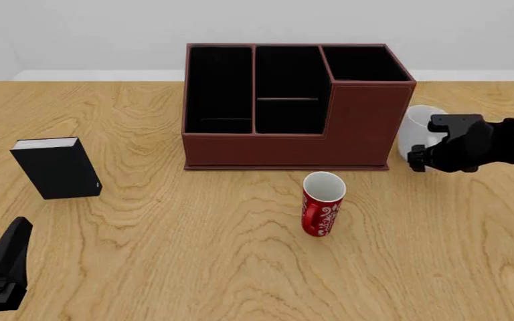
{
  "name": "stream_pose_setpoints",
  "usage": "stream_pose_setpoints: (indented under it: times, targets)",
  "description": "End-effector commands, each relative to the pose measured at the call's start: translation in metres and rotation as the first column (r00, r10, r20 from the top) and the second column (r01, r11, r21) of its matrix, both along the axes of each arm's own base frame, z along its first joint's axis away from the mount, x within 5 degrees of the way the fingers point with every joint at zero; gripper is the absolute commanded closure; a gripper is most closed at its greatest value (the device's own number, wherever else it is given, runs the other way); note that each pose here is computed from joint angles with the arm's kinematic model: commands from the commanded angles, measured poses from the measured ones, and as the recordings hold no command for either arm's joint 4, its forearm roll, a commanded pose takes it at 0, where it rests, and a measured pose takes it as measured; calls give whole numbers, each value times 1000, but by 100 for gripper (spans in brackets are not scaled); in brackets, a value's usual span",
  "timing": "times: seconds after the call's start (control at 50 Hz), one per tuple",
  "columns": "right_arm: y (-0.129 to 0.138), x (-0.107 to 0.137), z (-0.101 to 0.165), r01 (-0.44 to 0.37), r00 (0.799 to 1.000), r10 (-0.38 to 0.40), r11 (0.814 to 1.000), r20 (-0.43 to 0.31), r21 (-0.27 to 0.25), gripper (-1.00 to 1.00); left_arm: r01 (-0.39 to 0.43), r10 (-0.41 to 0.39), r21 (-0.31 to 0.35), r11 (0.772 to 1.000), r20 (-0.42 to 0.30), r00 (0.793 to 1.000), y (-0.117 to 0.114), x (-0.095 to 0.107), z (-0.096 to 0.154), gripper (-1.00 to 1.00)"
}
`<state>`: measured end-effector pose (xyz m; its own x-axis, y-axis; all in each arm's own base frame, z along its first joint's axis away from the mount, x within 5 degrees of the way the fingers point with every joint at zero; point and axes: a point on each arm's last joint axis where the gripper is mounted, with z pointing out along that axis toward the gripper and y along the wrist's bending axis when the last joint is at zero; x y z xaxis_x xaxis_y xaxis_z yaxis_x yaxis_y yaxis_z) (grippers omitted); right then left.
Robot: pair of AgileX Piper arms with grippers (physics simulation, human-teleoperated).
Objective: Pick up the white mug and place it to the right of the caddy.
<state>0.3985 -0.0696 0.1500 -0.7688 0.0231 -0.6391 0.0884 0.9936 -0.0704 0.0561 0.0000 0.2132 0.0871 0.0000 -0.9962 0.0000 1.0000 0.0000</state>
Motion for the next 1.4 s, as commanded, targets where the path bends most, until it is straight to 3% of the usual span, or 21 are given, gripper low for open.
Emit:
stream_pose_setpoints:
  times: [0.02,1.4]
  targets:
    - [2,-1,1,2,1000,-2,1000,2,4,-100,0,0,0,1000,0,1000,0,0,0,-100]
    - [8,-38,26,-13,998,15,1000,67,-21,-100,0,0,0,1000,0,1000,0,0,0,-100]
